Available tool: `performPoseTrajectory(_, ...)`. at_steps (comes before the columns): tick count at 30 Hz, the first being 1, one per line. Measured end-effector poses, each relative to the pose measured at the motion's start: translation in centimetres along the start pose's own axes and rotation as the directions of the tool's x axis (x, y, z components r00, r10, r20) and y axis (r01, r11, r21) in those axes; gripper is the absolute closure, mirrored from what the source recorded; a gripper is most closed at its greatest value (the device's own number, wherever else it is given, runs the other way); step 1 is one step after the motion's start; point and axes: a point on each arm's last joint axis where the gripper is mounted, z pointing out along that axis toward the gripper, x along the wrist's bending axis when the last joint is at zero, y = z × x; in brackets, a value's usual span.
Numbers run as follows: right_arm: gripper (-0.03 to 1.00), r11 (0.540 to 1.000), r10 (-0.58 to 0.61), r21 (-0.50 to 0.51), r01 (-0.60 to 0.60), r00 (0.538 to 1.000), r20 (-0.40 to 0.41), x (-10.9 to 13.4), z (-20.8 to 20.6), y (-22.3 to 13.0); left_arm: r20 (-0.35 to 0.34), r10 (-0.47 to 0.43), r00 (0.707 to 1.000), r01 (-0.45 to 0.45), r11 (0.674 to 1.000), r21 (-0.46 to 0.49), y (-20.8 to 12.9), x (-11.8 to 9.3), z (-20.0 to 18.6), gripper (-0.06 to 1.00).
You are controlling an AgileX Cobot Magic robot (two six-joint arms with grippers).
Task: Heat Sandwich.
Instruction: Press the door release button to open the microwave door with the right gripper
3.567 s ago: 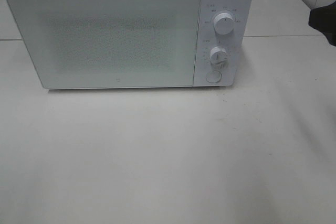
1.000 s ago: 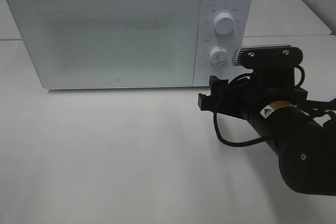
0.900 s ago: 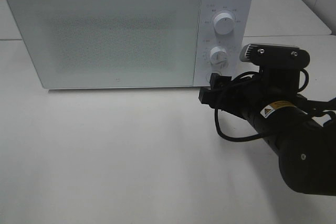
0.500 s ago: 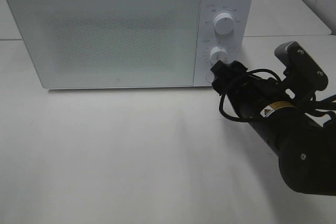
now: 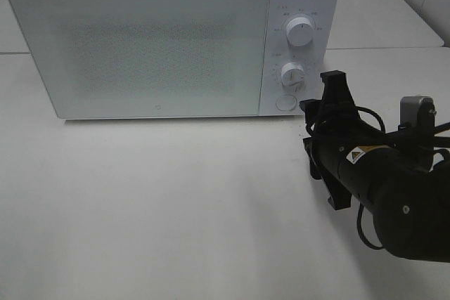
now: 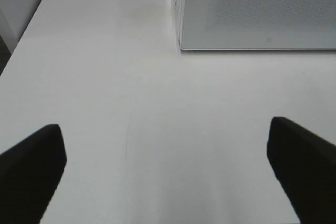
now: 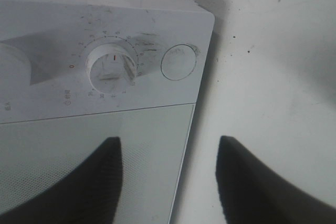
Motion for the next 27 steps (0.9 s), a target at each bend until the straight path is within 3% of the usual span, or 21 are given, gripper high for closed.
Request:
performPoseTrajectory(3, 0.63, 1.000, 0.004, 0.000, -0.004, 1.000, 0.000, 0.0, 0.0, 0.0, 0.000, 0.000, 1.000, 0.000, 1.000, 0.000, 0.0, 0.0, 0.0, -0.04)
performPoseTrajectory(4, 0.63, 1.000, 0.004, 0.000, -0.004, 1.000, 0.000, 0.0, 0.0, 0.0, 0.000, 0.000, 1.000, 0.000, 1.000, 0.000, 0.0, 0.0, 0.0, -0.04)
performPoseTrajectory(5, 0.77, 1.000, 0.004, 0.002, -0.004, 1.000, 0.005, 0.0, 0.0, 0.0, 0.000, 0.000, 1.000, 0.000, 1.000, 0.000, 0.0, 0.0, 0.0, -0.04)
performPoseTrajectory(8, 0.91, 1.000, 0.012, 0.004, -0.013, 1.000, 0.019, -0.2, 0.0, 0.0, 0.000, 0.000, 1.000, 0.000, 1.000, 0.000, 0.0, 0.0, 0.0, -0.04)
performPoseTrajectory(19, 0.96, 0.997, 0.081, 0.003, -0.081, 0.996, 0.023, -0.2, 0.0, -0.1, 0.000, 0.000, 1.000, 0.000, 1.000, 0.000, 0.0, 0.0, 0.0, -0.04)
performPoseTrajectory(27, 0.96, 0.995, 0.098, -0.009, -0.098, 0.992, 0.073, -1.7, 0.7, -0.3, 0.000, 0.000, 1.000, 0.000, 1.000, 0.000, 0.0, 0.0, 0.0, -0.04)
